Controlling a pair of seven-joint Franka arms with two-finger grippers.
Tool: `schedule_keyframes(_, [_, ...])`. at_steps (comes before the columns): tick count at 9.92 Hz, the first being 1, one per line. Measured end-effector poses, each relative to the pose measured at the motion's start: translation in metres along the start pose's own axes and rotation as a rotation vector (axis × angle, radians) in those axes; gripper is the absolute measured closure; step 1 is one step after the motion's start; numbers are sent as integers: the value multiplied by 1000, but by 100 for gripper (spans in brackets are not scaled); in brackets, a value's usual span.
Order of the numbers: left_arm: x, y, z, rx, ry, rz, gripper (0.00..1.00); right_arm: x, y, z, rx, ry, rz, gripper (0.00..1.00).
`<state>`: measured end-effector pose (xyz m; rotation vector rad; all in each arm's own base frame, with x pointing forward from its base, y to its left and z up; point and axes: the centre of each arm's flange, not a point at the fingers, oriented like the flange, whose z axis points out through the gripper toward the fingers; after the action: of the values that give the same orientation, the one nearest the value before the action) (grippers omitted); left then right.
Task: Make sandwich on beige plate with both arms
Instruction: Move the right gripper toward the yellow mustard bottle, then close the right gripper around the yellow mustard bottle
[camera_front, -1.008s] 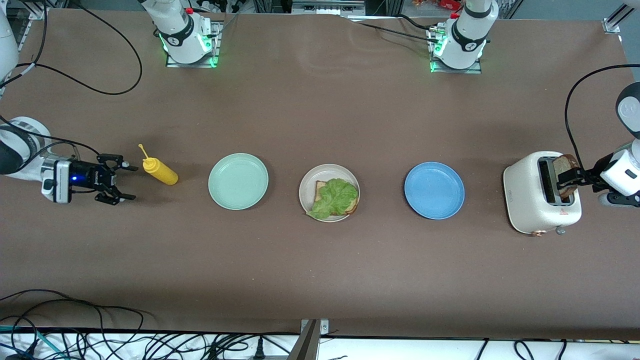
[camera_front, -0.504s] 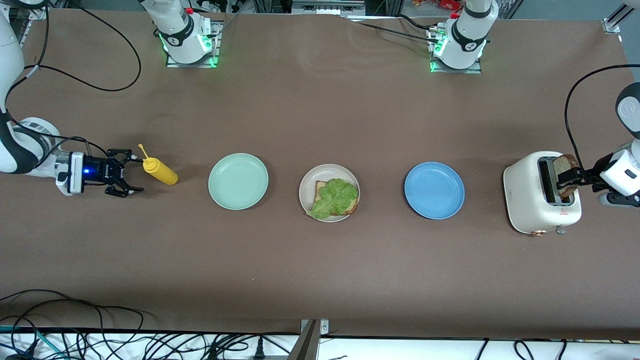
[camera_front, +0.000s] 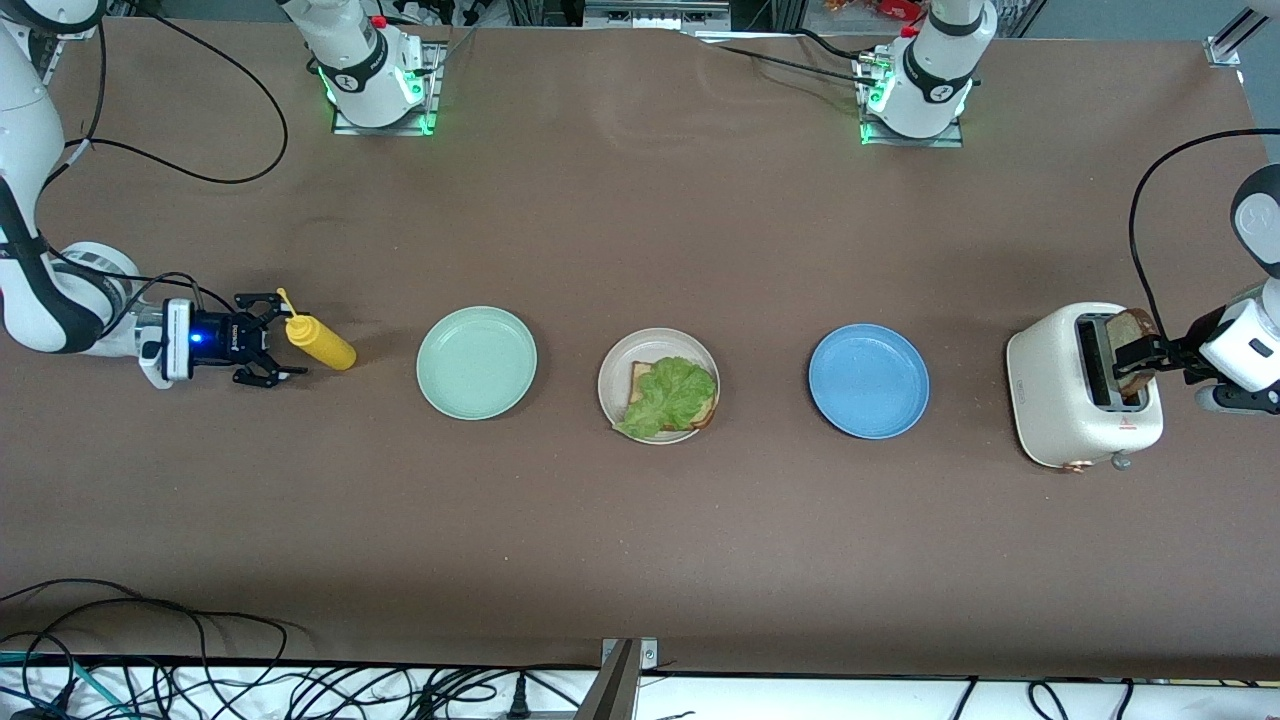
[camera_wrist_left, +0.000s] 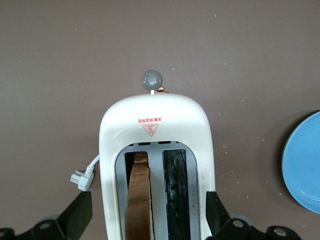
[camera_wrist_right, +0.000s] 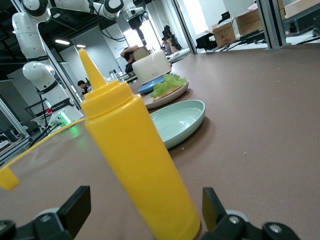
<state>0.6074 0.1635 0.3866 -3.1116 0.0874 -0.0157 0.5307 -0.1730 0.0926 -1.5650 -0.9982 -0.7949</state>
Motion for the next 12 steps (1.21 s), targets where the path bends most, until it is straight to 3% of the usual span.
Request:
schedule_keyframes(6, [0,0,0,0,0,0,0,3,3,16,27,3,-30,95])
schedule_keyframes(7, [0,0,0,0,0,0,0,4,4,18,31,2,-32,99])
schedule_keyframes(12, [0,0,0,0,0,0,0,1,4,22,37,4,-28,99])
